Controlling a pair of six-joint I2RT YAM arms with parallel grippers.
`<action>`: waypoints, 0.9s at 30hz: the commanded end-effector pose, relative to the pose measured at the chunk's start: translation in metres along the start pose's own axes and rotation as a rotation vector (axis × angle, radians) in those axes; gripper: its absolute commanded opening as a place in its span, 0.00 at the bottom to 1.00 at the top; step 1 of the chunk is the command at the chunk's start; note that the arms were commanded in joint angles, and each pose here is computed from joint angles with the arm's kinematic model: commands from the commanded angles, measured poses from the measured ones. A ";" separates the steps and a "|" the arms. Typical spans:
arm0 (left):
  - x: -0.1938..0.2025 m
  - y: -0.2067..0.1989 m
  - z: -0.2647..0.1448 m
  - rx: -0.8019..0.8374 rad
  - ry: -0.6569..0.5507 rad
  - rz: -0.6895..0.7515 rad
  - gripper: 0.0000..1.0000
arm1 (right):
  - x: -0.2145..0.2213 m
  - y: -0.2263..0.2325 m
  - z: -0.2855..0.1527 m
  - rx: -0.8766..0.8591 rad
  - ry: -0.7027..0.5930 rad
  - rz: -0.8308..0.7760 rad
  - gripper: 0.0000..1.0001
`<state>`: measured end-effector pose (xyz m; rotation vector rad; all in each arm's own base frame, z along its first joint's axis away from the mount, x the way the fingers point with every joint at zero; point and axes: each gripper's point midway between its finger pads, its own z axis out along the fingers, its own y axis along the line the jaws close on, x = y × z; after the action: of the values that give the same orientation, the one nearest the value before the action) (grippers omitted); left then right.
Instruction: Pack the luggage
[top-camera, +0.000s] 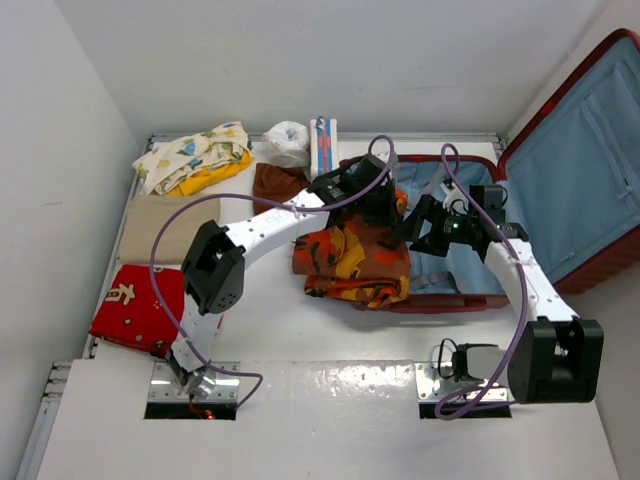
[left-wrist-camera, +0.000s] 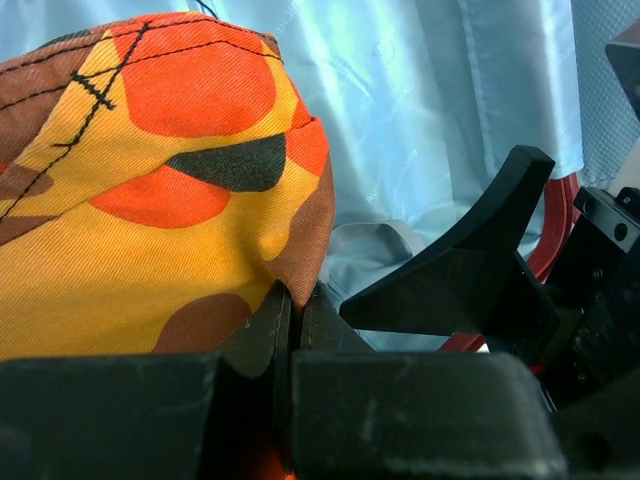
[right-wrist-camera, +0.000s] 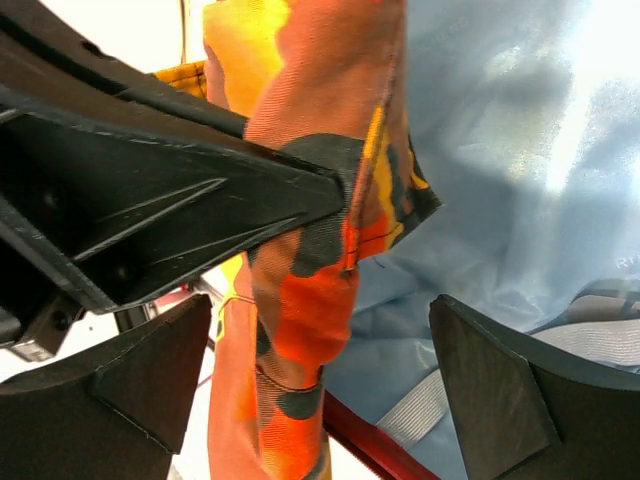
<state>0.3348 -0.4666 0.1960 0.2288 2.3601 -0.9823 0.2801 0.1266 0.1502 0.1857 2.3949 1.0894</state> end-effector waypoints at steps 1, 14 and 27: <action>-0.041 -0.056 -0.013 0.213 -0.125 -0.001 0.00 | -0.012 0.021 -0.006 -0.064 -0.032 -0.061 0.90; -0.043 -0.091 -0.036 0.408 -0.135 -0.039 0.00 | -0.011 -0.001 0.010 -0.015 -0.029 -0.027 0.58; -0.075 -0.083 -0.046 0.420 -0.225 0.003 0.85 | -0.014 -0.023 0.011 0.086 -0.013 -0.124 0.00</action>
<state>0.3439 -0.4843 0.2067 0.2052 2.2546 -1.2205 0.2898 0.1226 0.1314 0.1727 2.4192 1.0418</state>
